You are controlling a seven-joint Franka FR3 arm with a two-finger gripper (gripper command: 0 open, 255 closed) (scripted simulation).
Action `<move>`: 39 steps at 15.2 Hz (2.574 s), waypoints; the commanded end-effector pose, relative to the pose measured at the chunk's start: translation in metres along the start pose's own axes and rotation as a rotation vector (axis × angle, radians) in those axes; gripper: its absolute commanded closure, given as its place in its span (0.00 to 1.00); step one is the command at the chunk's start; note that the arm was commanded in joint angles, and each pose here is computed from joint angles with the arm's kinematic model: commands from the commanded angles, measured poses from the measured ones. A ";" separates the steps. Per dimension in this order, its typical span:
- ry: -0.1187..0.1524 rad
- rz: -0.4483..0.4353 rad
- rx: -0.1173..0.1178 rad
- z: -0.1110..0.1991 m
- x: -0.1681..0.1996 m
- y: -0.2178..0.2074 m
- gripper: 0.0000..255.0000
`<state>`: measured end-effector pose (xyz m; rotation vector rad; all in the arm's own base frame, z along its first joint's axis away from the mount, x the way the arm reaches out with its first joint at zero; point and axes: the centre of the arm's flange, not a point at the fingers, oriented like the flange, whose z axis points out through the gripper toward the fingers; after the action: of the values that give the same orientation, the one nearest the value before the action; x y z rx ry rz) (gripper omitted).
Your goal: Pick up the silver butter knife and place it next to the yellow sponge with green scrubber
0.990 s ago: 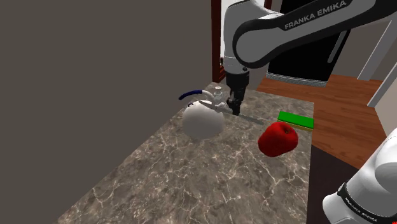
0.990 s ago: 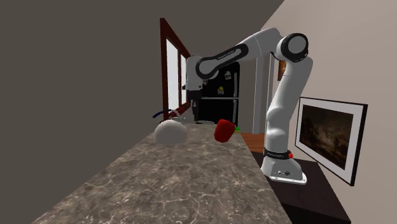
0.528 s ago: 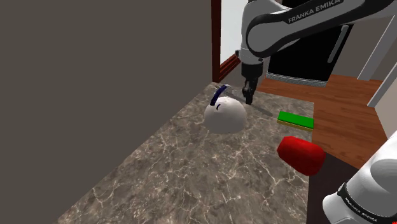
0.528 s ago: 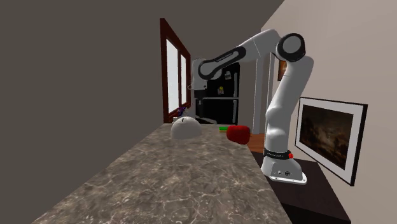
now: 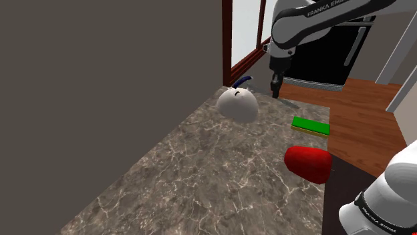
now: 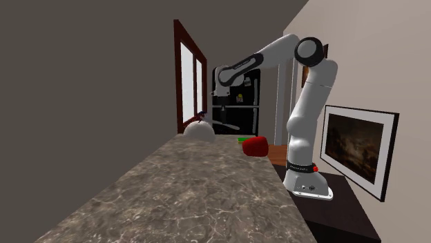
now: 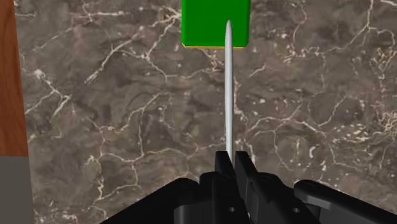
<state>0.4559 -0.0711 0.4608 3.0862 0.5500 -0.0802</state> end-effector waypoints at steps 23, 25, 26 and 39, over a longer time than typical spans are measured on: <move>-0.001 0.000 0.000 0.087 -0.021 0.094 1.00; -0.001 0.000 0.000 0.092 -0.021 0.094 1.00; -0.001 0.000 0.000 0.092 -0.021 0.094 1.00; -0.001 0.000 0.000 0.066 -0.021 0.094 0.00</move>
<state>0.4657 -0.1677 0.3853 3.0851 0.5507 -0.0796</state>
